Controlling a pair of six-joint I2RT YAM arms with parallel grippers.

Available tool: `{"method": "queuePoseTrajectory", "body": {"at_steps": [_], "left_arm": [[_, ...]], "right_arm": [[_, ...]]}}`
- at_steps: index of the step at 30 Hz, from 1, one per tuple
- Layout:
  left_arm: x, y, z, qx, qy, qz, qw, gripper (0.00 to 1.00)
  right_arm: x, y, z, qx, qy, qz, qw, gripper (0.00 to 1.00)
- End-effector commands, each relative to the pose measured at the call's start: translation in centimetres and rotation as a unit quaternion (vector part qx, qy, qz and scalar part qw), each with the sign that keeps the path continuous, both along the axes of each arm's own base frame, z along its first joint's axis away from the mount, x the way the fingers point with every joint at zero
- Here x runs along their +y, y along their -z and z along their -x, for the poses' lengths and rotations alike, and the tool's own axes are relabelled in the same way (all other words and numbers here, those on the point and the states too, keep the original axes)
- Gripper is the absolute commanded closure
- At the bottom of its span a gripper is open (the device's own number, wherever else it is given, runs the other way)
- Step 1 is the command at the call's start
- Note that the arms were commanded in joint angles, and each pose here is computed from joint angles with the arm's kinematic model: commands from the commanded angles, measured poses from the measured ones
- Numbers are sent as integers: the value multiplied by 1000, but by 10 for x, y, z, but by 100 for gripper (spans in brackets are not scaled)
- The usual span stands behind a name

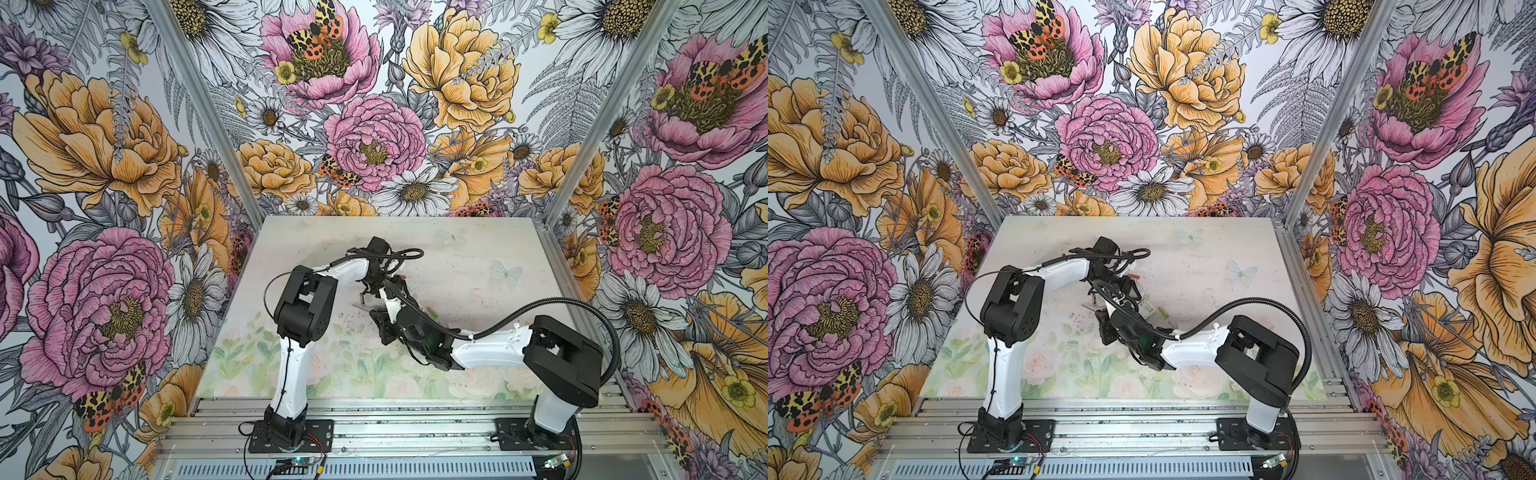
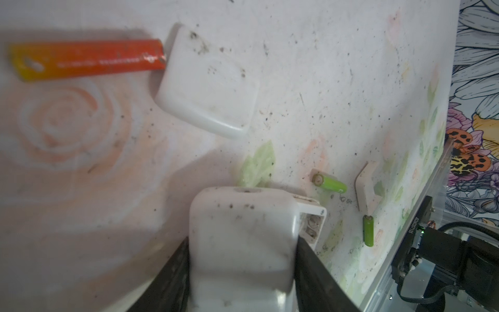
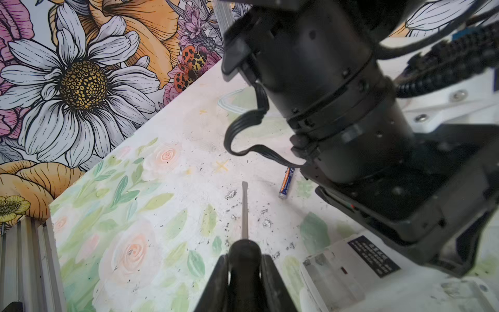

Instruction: Unload the batteries from the remote control

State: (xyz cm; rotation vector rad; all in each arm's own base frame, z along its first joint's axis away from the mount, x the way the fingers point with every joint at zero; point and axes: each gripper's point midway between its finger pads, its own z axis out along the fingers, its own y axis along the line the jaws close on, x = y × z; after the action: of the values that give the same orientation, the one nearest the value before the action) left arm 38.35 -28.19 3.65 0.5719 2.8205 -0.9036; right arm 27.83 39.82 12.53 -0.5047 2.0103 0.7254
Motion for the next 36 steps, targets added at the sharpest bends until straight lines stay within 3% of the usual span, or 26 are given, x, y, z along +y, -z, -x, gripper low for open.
{"method": "queuePoseTrajectory", "body": {"at_steps": [1,4,5,8,9,10,15,18,20,22,29,36], "left_arm": [[11,14,9,34,-26,-26,999,71],[10,14,2,22,-39,-36,998,67],[8,12,-1,18,-43,-37,998,53],[8,3,-15,0,-65,-44,997,24],[9,-4,-21,-6,-73,-42,996,4],[10,-14,-27,-15,-83,-37,996,1],[21,-70,-45,-68,-128,-18,989,1],[36,-89,-50,-103,-154,-37,982,1],[35,-99,-48,-114,-156,-23,981,1],[18,-102,-34,-101,-129,10,987,1],[4,-58,46,-83,-30,-57,994,1],[34,-35,45,-139,-39,-171,975,1]], "right_arm": [[-11,-20,2,-4,3,-3,1000,100],[-26,-22,5,-4,12,24,1000,100],[-34,-24,5,-6,19,29,999,100],[-64,-28,2,-5,57,43,997,100],[-75,-30,-1,0,68,44,997,100],[-88,-32,-4,5,86,48,995,100],[-175,-43,-24,3,218,80,973,100],[-230,-33,-45,12,323,107,940,100],[-251,-21,-60,21,364,84,927,100],[-251,-17,-72,15,363,47,930,98],[-262,30,-93,46,377,8,925,90],[-275,63,-94,101,366,2,925,71]]}}
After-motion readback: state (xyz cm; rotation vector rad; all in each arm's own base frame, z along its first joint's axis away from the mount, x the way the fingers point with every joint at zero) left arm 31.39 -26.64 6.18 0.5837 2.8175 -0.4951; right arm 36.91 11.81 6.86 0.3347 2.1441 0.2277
